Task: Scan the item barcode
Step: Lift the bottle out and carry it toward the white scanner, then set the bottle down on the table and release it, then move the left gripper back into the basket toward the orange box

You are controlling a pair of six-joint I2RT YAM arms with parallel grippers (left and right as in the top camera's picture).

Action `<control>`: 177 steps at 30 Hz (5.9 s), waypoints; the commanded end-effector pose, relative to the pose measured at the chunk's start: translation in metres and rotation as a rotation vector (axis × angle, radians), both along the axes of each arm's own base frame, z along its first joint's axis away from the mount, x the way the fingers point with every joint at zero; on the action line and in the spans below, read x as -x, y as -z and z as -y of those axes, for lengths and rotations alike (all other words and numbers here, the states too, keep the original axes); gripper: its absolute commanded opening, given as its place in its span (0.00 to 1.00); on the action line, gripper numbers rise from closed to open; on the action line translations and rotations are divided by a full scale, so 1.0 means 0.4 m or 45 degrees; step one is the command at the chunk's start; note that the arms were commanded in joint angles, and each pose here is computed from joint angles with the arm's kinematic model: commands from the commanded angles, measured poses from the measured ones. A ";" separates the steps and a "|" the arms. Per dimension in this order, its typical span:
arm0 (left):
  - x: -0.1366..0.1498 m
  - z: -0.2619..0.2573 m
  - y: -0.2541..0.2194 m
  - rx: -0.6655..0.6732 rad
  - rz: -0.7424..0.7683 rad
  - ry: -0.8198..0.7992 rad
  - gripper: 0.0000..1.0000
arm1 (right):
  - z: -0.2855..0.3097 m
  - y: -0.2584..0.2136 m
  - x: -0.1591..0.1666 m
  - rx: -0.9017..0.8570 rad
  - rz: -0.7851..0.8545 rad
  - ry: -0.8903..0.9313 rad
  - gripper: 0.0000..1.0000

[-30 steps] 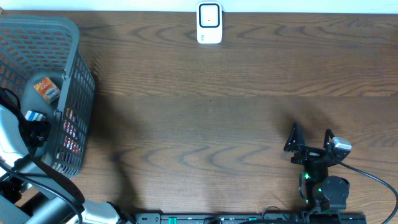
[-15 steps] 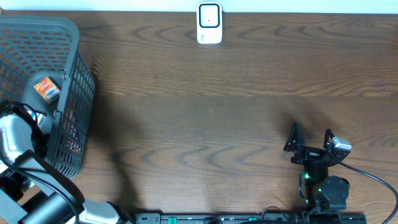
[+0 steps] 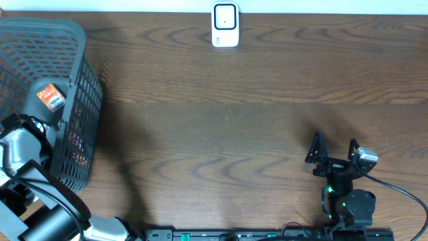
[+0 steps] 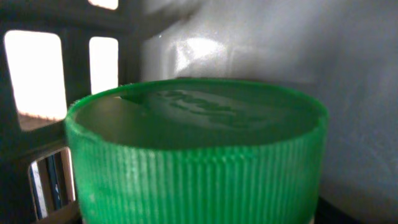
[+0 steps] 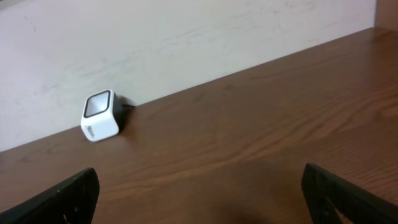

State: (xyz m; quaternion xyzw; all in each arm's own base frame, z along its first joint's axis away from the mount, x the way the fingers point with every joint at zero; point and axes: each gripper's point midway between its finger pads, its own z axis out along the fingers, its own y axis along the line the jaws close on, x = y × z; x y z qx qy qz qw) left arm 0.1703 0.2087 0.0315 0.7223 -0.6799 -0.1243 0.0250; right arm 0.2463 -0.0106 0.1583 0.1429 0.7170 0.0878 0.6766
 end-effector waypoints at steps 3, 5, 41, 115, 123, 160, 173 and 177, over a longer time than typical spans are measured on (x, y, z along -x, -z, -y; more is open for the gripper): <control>0.012 -0.012 0.008 -0.028 -0.029 0.005 0.65 | 0.006 0.000 0.001 0.014 -0.001 0.013 0.99; 0.000 -0.022 0.005 -0.039 -0.013 0.048 0.64 | 0.006 0.000 0.001 0.014 0.000 0.012 0.99; -0.244 0.439 -0.938 -0.204 1.760 1.077 0.65 | 0.006 0.000 0.001 0.014 0.000 0.012 0.99; -0.557 0.675 -0.002 -1.244 0.692 1.272 0.75 | 0.006 0.000 0.001 0.014 0.000 0.012 0.99; -0.554 0.673 0.077 -1.253 0.621 1.333 0.80 | 0.006 0.000 0.001 0.014 0.000 0.012 0.99; -0.043 0.375 -1.061 -1.419 1.518 0.914 1.00 | 0.006 0.000 0.001 0.014 0.000 0.012 0.99; -0.018 0.316 -1.196 -1.622 1.110 0.884 0.98 | 0.006 0.000 0.001 0.014 0.000 0.012 0.99; -0.070 0.352 -1.218 -1.658 1.005 0.987 0.98 | 0.006 0.000 0.001 0.014 0.000 0.012 0.99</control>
